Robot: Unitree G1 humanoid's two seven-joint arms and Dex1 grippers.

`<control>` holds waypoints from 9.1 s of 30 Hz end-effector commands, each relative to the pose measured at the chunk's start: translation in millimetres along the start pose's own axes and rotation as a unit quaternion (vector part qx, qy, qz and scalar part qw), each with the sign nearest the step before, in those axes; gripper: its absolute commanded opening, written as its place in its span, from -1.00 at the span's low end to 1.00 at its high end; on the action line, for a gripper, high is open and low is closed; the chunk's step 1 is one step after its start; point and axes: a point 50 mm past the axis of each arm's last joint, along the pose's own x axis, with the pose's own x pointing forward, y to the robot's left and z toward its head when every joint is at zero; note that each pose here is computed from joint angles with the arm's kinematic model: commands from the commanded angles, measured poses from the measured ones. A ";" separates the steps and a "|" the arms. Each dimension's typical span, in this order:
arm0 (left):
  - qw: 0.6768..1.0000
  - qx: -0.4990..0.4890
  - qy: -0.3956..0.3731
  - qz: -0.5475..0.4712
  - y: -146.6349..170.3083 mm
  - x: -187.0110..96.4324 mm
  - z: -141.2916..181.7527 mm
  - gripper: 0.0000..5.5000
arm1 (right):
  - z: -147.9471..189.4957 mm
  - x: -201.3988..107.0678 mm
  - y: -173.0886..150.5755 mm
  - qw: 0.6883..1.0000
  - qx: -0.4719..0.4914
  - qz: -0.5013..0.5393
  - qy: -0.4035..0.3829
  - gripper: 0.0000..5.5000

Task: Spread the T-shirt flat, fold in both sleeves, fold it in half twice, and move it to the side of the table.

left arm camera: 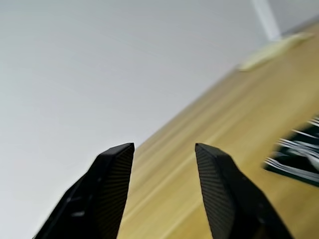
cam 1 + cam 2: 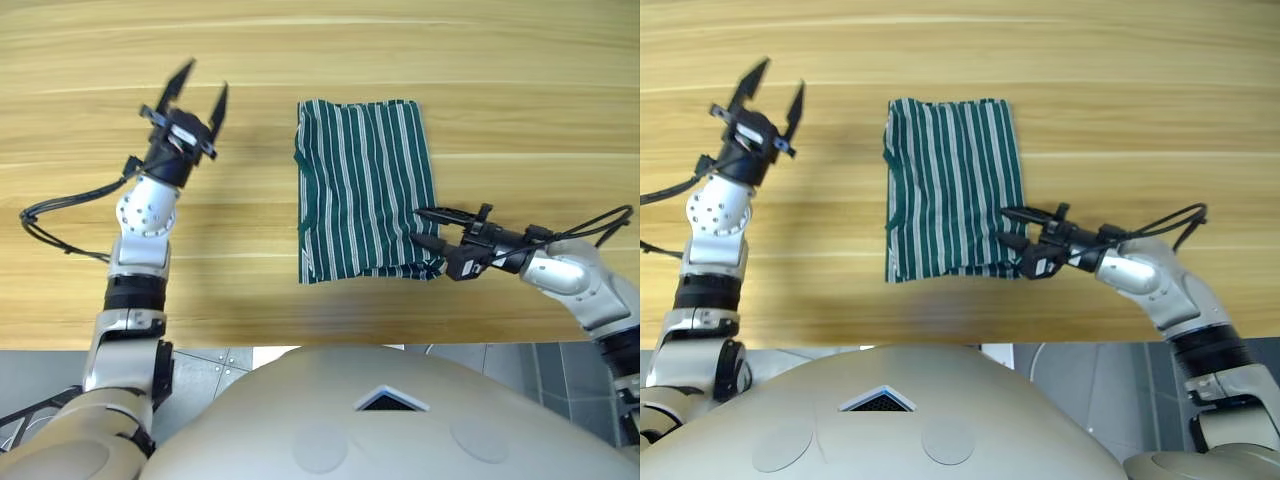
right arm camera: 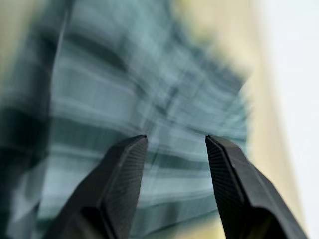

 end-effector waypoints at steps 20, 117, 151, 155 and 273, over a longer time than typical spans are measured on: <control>0.822 0.157 -0.060 -0.544 -63.7 -58.1 36.1 -0.18 | -38.8 -65.9 43.5 0.955 -0.081 0.163 0.233 -0.21; 0.924 0.049 -0.051 -0.377 -74.4 -51.3 19.5 -1.00 | -29.5 -36.1 39.0 0.979 -0.062 0.154 0.114 -0.94; 0.988 -0.100 -0.016 -0.116 -45.2 -8.0 42.9 -1.00 | -15.8 1.3 -16.8 0.989 -0.010 -0.111 0.100 -0.94; 0.991 -0.088 0.012 -0.101 -44.9 8.3 27.6 -1.00 | -27.6 14.8 -32.5 0.980 -0.018 -0.164 0.111 -0.94; 0.934 -0.199 0.090 0.283 -95.0 56.2 -5.3 0.09 | -73.0 139.1 -13.8 0.825 0.239 -0.501 0.109 0.17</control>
